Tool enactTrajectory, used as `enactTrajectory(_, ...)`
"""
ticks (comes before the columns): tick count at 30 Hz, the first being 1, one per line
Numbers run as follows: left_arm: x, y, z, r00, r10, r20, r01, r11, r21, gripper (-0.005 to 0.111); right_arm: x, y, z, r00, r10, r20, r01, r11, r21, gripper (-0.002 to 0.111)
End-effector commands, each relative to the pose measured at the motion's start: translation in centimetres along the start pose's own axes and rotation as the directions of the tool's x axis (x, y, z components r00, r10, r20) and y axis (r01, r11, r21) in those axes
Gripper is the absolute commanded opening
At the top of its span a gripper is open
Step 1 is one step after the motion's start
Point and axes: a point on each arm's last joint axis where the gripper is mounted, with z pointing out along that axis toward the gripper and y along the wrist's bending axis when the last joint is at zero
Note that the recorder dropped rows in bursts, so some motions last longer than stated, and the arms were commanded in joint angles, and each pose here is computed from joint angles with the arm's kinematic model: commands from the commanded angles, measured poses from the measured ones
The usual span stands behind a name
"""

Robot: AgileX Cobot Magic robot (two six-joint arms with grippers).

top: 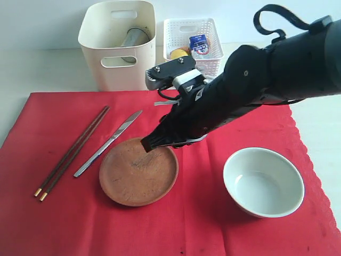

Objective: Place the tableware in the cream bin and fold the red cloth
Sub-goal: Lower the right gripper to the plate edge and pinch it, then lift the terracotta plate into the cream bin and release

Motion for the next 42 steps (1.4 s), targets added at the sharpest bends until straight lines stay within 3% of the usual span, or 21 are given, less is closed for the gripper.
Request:
enactTrajectory(1,-0.1,0.0,0.0,1.0,-0.001,0.005,0.001,1.0,-0.003,0.001,-0.1,0.2,1.0,1.0,-0.007,-0.009,0.007,1.0,-0.002,0.051)
enactTrajectory(6,-0.1,0.0,0.0,1.0,-0.001,0.005,0.001,1.0,-0.003,0.001,-1.0,0.0,1.3,0.996,-0.003,-0.089,-0.001,0.999,-0.042,0.053)
enactTrajectory(16,-0.1,0.0,0.0,1.0,-0.001,0.005,0.001,1.0,-0.003,0.001,-1.9,-3.6,3.3,0.95,0.096,-0.297,-0.128,0.988,-0.087,0.053)
enactTrajectory(25,-0.1,0.0,0.0,1.0,-0.001,0.005,0.001,1.0,-0.003,0.001,-1.1,-3.7,6.1,0.942,0.061,-0.33,-0.114,0.983,-0.143,0.051)
enactTrajectory(30,-0.1,0.0,0.0,1.0,-0.001,0.005,0.001,1.0,-0.003,0.001,-0.7,-3.5,7.3,0.945,0.047,-0.323,-0.115,0.974,-0.195,0.038)
enactTrajectory(37,-0.1,0.0,0.0,1.0,-0.001,0.005,0.001,1.0,-0.003,0.001,-0.6,-3.8,7.8,0.949,0.052,-0.311,-0.11,0.979,-0.172,0.001)
enactTrajectory(42,-0.1,0.0,0.0,1.0,-0.001,0.005,0.001,1.0,-0.003,0.001,-0.6,-3.8,7.8,0.949,0.055,-0.31,-0.112,0.979,-0.17,0.0)
